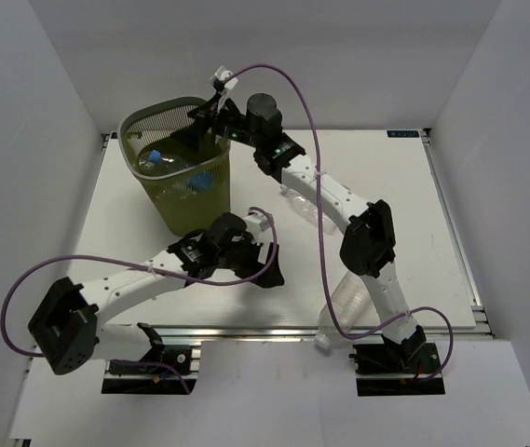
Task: Put the plastic bottles in the bin
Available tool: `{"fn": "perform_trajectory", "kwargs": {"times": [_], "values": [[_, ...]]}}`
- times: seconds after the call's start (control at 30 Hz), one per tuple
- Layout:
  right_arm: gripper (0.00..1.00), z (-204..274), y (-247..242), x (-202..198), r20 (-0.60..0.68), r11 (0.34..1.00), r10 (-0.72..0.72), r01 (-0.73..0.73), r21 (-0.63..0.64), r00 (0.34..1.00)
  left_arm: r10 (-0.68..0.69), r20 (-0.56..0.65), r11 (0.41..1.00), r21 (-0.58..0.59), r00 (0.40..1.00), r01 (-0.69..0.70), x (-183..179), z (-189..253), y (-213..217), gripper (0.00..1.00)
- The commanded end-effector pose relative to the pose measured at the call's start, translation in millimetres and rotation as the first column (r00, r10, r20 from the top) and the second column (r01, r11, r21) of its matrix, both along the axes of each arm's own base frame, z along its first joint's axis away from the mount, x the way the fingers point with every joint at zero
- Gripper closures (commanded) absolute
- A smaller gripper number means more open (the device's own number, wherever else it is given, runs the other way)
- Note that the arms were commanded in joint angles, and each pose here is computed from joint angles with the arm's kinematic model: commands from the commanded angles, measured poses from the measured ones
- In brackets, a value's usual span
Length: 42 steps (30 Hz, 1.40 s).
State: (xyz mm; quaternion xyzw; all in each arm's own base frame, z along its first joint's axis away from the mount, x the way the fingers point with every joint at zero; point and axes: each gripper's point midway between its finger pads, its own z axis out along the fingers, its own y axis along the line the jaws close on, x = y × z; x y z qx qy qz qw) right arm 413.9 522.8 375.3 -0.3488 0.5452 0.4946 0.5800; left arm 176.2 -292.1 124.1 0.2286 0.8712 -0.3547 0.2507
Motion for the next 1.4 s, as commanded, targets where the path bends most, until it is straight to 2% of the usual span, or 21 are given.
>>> {"fn": "perform_trajectory", "kwargs": {"times": [0.0,0.03,0.1,0.13,0.17,0.2,0.23,0.27,0.3,0.33,0.4,0.43,0.5,0.53,0.57,0.6,0.7,0.9,1.1,1.17,1.37], "values": [[0.1,111.0,-43.2,-9.7,0.167,0.983,-0.099,0.07,0.171,0.981,-0.109,0.049,0.992,-0.062,0.993,0.112,-1.0,18.3,-35.9,0.0],[0.1,129.2,-59.9,-9.6,0.202,0.978,-0.142,0.106,0.179,0.969,-0.126,0.046,0.989,-0.068,0.991,0.129,-3.5,16.0,-40.9,0.0],[0.29,132.5,-98.3,11.5,0.188,0.962,-0.256,0.232,0.142,0.948,-0.169,0.062,0.98,-0.099,0.984,0.175,-6.2,20.5,-51.4,0.0],[0.45,164.5,-125.4,0.3,0.217,0.943,-0.32,0.286,0.173,0.922,-0.195,0.067,0.974,-0.101,0.979,0.201,-10.9,19.3,-55.5,0.0],[0.9,148.8,-137.1,7.8,0.193,0.936,-0.351,0.337,0.101,0.916,-0.226,0.055,0.967,-0.109,0.972,0.231,-20.5,16.3,-57.3,0.0],[1.0,118.0,-164.0,37.0,0.141,0.89,-0.454,0.454,0.032,0.88,-0.251,0.043,0.961,-0.109,0.967,0.254,-28.1,10.5,-59.2,0.0],[1.0,138.7,-190.9,25.6,0.172,0.865,-0.499,0.5,0.041,0.85,-0.263,0.038,0.957,-0.116,0.964,0.265,-30.7,11.2,-59.7,0.0],[1.0,98.6,-200.9,32.5,0.118,0.847,-0.517,0.526,-0.075,0.848,-0.3,0.027,0.945,-0.129,0.954,0.301,-41.2,10.7,-62.0,0.0],[1.0,54.6,-238.4,54.6,0.07,0.785,-0.589,0.59,-0.187,0.805,-0.32,0.022,0.937,-0.137,0.947,0.32,-47.1,11.5,-63.5,0.0],[1.0,24.9,-258.6,48.6,0.033,0.758,-0.612,0.598,-0.261,0.79,-0.347,0.018,0.927,-0.142,0.938,0.346,-56.0,12.2,-66.2,0.0],[1.0,20.9,-310.4,38.3,0.023,0.703,-0.672,0.648,-0.293,0.74,-0.393,0.021,0.903,-0.182,0.919,0.39,-69.2,24.8,-72.5,0.0],[1.0,-39.1,-345.2,43.6,-0.003,0.635,-0.716,0.649,-0.42,0.698,-0.408,0.015,0.894,-0.196,0.913,0.403,-75.0,29.5,-75.6,0.0],[0.95,-43.8,-370.5,30.0,-0.002,0.604,-0.742,0.667,-0.436,0.671,-0.431,-0.024,0.892,-0.159,0.902,0.422,-86.8,23.4,-79.2,0.0],[0.91,-72.1,-393.6,23.3,-0.04,0.576,-0.765,0.656,-0.487,0.643,-0.445,-0.044,0.89,-0.134,0.894,0.436,-93.1,16.1,-85.3,0.0],[0.83,-67.9,-399.3,16.0,-0.039,0.579,-0.766,0.662,-0.476,0.642,-0.443,-0.054,0.893,-0.111,0.895,0.435,-95.3,10.3,-87.0,0.0],[0.62,-82.1,-405.6,12.1,-0.057,0.573,-0.771,0.652,-0.496,0.634,-0.444,-0.066,0.894,-0.089,0.893,0.438,-99.2,3.1,-87.1,0.0],[0.44,-89.3,-418.0,-3.9,-0.097,0.581,-0.776,0.646,-0.494,0.624,-0.45,-0.037,0.892,-0.06,0.892,0.448,-105.2,1.8,-102.2,0.0],[0.41,-86.7,-437.1,-18.1,-0.108,0.567,-0.792,0.658,-0.496,0.601,-0.381,-0.077,0.916,0.101,0.921,0.388,-116.0,-28.5,-118.1,0.0],[0.41,-81.7,-448.3,-23.1,-0.124,0.571,-0.794,0.658,-0.492,0.596,-0.307,-0.085,0.935,0.158,0.948,0.317,-120.8,-34.2,-139.9,0.0],[0.41,-78.1,-450.3,-25.0,-0.15,0.58,-0.794,0.66,-0.478,0.589,-0.268,-0.11,0.922,0.259,0.957,0.288,-120.7,-58.2,-132.4,0.0],[0.41,-79.1,-454.4,-31.3,-0.162,0.592,-0.785,0.647,-0.48,0.599,-0.229,-0.1,0.932,0.266,0.968,0.248,-125.4,-68.6,-143.4,0.0]]}}
